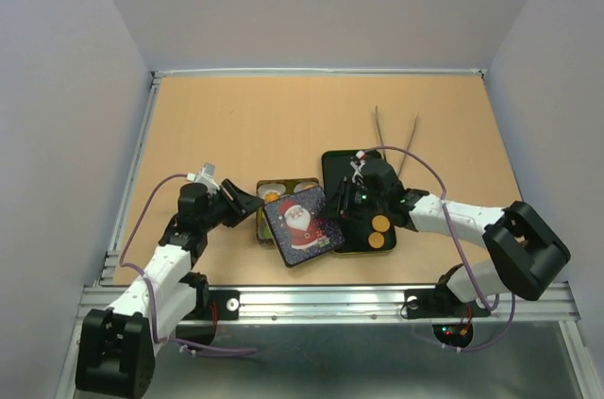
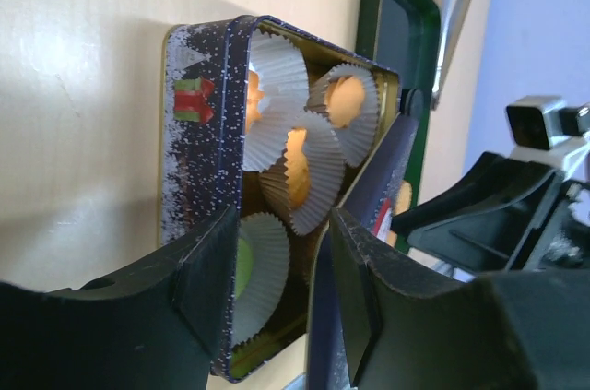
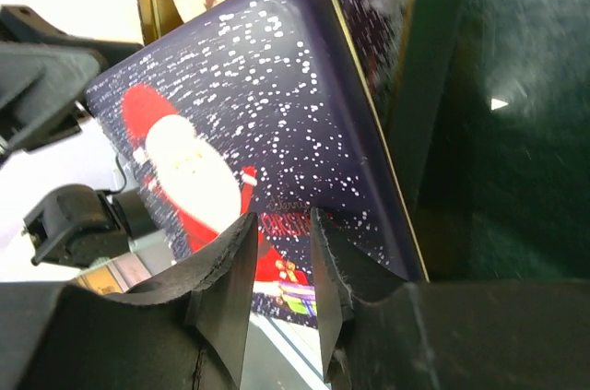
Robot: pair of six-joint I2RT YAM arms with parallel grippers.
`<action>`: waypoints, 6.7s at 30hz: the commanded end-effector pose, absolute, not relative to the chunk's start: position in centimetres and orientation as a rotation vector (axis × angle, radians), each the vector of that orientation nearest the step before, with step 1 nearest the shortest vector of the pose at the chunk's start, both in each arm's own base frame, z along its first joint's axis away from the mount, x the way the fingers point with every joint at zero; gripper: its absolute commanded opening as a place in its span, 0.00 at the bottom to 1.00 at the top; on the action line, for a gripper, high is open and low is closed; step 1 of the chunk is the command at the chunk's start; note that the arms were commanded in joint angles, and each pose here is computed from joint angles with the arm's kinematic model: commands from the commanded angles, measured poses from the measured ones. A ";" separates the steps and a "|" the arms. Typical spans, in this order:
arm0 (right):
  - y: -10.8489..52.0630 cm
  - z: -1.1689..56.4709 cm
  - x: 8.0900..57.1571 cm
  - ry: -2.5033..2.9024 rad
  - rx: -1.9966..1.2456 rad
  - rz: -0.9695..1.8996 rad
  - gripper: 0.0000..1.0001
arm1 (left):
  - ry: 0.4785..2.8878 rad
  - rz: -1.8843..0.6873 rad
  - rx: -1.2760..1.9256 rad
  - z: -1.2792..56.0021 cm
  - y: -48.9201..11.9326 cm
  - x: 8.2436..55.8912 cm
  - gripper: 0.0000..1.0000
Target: Pack the cookies
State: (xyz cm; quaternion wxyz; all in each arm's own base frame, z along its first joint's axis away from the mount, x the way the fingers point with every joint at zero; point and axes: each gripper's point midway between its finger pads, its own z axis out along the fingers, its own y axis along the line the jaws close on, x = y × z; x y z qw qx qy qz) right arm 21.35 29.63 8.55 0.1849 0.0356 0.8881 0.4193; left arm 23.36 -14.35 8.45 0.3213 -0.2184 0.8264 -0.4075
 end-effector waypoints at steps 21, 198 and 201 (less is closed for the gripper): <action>32.6 10.0 25.1 2.451 0.108 1.180 0.34 | 1.992 -1.013 -0.497 13.6 -13.9 24.2 0.54; 34.3 11.3 30.4 2.488 0.039 1.035 0.69 | 2.130 -0.771 -0.530 9.3 -9.6 29.7 0.12; 34.6 10.7 30.5 2.502 0.028 1.036 0.69 | 2.140 -0.759 -0.541 8.9 -9.4 29.7 0.12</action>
